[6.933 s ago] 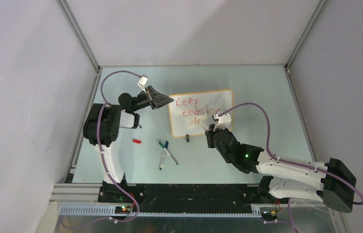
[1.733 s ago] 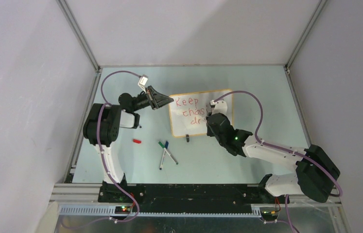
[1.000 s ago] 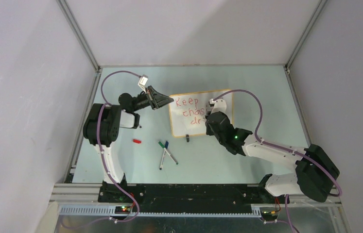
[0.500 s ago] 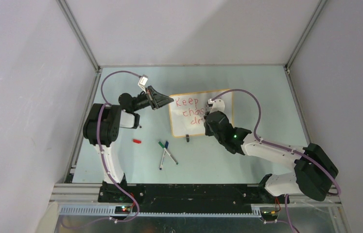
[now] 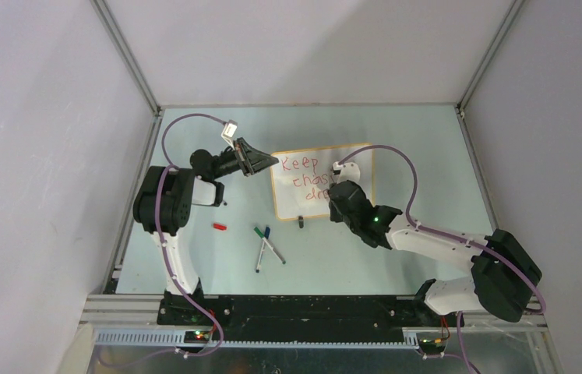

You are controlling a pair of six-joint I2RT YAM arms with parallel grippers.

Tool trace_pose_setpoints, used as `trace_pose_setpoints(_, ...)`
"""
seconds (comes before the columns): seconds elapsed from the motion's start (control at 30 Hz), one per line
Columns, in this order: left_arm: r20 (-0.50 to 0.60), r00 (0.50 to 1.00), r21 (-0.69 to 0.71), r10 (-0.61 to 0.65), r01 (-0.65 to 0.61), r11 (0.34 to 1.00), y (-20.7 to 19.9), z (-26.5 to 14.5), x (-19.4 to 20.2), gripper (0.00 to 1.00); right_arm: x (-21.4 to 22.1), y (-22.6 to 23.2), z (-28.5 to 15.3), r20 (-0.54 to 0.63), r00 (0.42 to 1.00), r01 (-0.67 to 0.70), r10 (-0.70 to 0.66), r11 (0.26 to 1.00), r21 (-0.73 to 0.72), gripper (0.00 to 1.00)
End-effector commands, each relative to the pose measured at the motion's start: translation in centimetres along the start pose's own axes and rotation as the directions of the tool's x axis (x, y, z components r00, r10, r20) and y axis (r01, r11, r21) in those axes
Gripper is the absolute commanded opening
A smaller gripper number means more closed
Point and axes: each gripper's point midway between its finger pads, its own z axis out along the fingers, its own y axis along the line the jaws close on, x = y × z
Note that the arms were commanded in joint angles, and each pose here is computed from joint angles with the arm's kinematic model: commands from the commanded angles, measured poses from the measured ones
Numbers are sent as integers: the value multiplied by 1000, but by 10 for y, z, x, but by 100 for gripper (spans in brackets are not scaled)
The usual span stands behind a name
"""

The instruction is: Write a sentence on the whiteboard

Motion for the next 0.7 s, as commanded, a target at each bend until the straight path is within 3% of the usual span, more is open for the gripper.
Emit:
trace_pose_setpoints(0.0, -19, 989, 68, 144, -142, 988, -19, 2, -1, 0, -12, -2, -1, 24, 1000, -14, 13, 999, 36, 0)
trace_pose_setpoints(0.4, -19, 990, 68, 142, -141, 988, -19, 2, -1, 0, -31, -9, -13, 94, 995, -34, 29, 998, 57, 0)
trace_pose_setpoints(0.67, -19, 990, 67, 141, -140, 988, -18, 2, -1, 0, -50, 1, -39, 216, 975, -43, 57, 997, -70, 0)
